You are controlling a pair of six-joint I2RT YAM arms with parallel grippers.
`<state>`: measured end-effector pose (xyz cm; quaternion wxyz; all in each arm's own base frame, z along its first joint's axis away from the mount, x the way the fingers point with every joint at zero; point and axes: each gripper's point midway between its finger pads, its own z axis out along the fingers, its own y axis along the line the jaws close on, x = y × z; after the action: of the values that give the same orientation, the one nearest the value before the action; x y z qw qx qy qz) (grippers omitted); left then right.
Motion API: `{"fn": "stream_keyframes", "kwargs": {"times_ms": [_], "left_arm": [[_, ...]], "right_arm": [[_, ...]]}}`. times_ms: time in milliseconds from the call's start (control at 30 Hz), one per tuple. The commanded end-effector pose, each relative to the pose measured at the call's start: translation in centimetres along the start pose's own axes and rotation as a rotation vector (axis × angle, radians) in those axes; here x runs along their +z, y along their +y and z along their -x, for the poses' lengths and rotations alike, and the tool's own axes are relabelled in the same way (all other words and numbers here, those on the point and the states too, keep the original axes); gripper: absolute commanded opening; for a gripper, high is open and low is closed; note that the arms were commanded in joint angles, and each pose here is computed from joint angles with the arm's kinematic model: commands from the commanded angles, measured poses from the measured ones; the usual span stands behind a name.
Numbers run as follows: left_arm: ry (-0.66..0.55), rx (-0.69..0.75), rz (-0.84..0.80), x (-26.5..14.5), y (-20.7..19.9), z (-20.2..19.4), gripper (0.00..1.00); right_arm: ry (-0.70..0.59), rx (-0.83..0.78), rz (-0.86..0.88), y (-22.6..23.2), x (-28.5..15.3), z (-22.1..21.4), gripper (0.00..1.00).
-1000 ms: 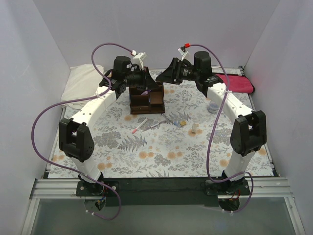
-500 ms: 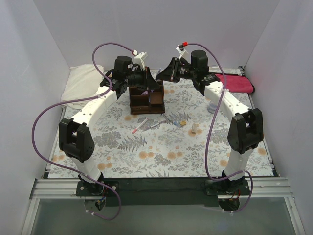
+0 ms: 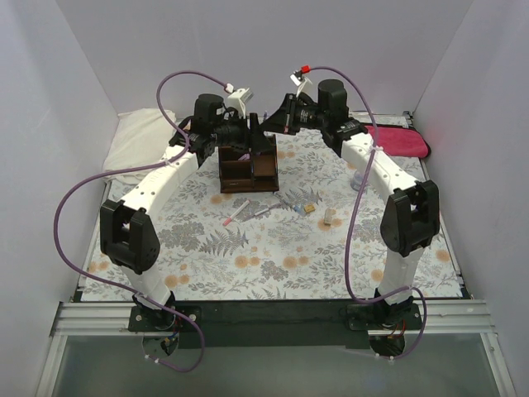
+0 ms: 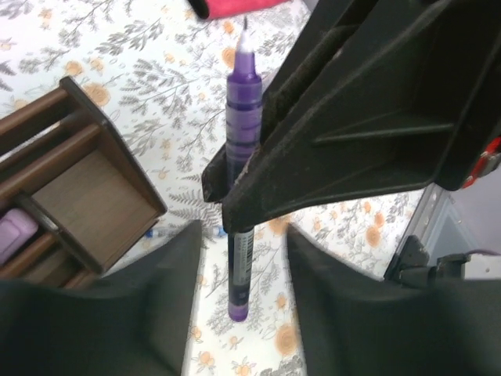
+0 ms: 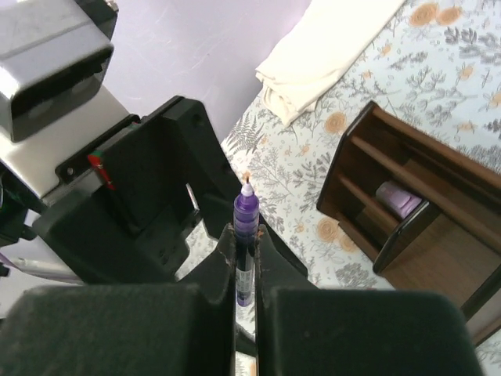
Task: Sort the stationery into containers
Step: Place the pen in the storage box.
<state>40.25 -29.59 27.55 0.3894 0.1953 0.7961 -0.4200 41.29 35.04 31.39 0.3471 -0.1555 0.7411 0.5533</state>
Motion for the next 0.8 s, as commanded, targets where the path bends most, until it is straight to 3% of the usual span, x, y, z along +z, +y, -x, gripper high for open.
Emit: {"fn": "stream_keyframes", "kwargs": {"times_ms": [0, 133, 333, 533, 767], "left_arm": [[-0.036, 0.118, 0.129, -2.9, -0.1, 2.2, 0.67], [-0.073, 0.121, 0.333, -9.3, 4.7, 3.9, 0.81], [-0.218, 0.097, 0.617, -19.7, 10.7, 4.6, 0.84], [-0.262, -0.024, 0.705, -22.4, 12.8, 2.0, 0.82], [-0.225, -0.071, 0.676, -22.1, 12.8, -0.8, 0.81]], "right_arm": [[-0.026, -0.212, 0.089, 1.9, 0.2, 2.2, 0.01], [-0.005, -0.310, 0.080, -0.5, 0.5, 1.9, 0.01], [-0.004, -0.541, 0.023, -2.4, 2.9, 1.2, 0.01], [-0.002, -0.725, -0.018, -3.5, 5.1, 0.6, 0.01], [-0.077, -0.768, -0.073, -5.5, 6.8, 2.2, 0.01]]}}
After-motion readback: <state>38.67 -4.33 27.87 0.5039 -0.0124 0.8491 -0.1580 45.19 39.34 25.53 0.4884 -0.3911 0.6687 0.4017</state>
